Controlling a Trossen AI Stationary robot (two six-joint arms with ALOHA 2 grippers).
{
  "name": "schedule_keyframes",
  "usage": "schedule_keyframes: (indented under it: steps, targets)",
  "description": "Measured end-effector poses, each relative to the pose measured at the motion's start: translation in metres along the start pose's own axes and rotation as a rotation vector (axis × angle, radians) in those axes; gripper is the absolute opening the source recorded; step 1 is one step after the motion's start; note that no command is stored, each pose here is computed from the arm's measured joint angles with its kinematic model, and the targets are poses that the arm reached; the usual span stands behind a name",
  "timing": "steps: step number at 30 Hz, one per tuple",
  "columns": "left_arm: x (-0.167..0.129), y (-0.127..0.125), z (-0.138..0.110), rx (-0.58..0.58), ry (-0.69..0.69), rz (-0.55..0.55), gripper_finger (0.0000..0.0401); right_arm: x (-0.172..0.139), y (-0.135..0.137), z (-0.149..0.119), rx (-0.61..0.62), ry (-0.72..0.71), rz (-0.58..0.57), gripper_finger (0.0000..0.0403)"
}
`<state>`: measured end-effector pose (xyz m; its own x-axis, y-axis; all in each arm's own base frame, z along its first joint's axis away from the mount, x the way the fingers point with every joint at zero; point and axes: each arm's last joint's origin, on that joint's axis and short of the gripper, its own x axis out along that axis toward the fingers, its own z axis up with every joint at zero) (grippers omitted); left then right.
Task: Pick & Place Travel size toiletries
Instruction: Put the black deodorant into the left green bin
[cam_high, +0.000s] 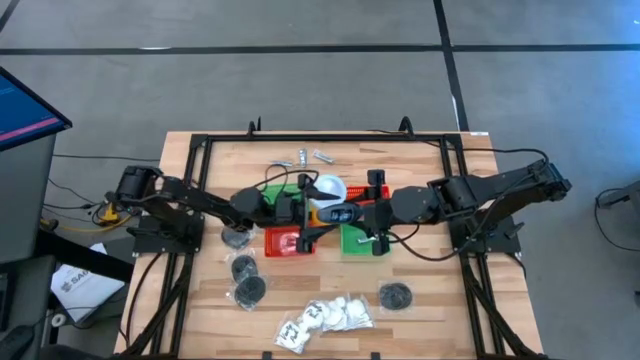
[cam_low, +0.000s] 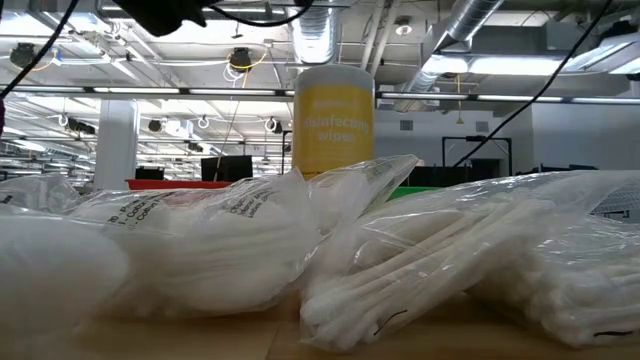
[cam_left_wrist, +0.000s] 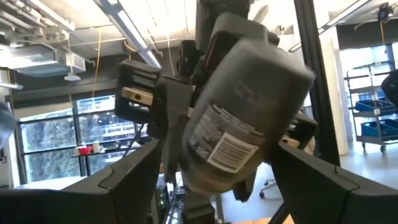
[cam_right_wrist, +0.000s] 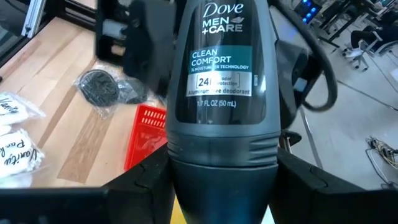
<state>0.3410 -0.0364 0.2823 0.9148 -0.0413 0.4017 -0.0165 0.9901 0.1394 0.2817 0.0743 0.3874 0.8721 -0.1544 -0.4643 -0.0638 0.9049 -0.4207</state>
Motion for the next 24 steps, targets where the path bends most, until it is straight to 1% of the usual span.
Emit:
schedule_keyframes:
  steps: [2,4,7,11,14,18,22,24]
  targets:
    - [0.005,-0.002,-0.002,0.014,-0.007,-0.043,0.0290,0.000,0.000,0.000,-0.001,0.002,0.001,0.0183]
    - [0.011,-0.003,-0.001,0.026,-0.027,-0.065,0.0290,0.000,0.000,0.000,0.003,0.004,0.001,0.0183]
    - [0.016,-0.002,0.005,0.034,-0.051,-0.061,0.0290,0.000,0.000,-0.001,0.003,0.009,0.004,0.0183]
    - [0.019,-0.002,0.008,0.075,-0.065,-0.061,0.0288,0.000,0.001,-0.001,0.001,0.013,0.004,0.0183]
    - [0.019,-0.002,0.008,0.078,-0.070,-0.081,0.0280,0.000,0.001,-0.001,-0.005,0.013,0.004,0.0183]
    - [0.020,-0.003,0.002,0.107,-0.054,-0.083,0.0253,0.000,0.001,-0.001,-0.010,0.013,0.005,0.0183]
    - [0.020,-0.003,0.002,0.135,-0.061,-0.083,0.0200,0.000,0.001,-0.002,-0.002,0.016,0.004,0.0183]
    - [0.020,-0.003,0.002,0.135,-0.064,-0.094,0.0199,0.000,0.001,-0.002,0.001,0.018,0.003,0.0183]
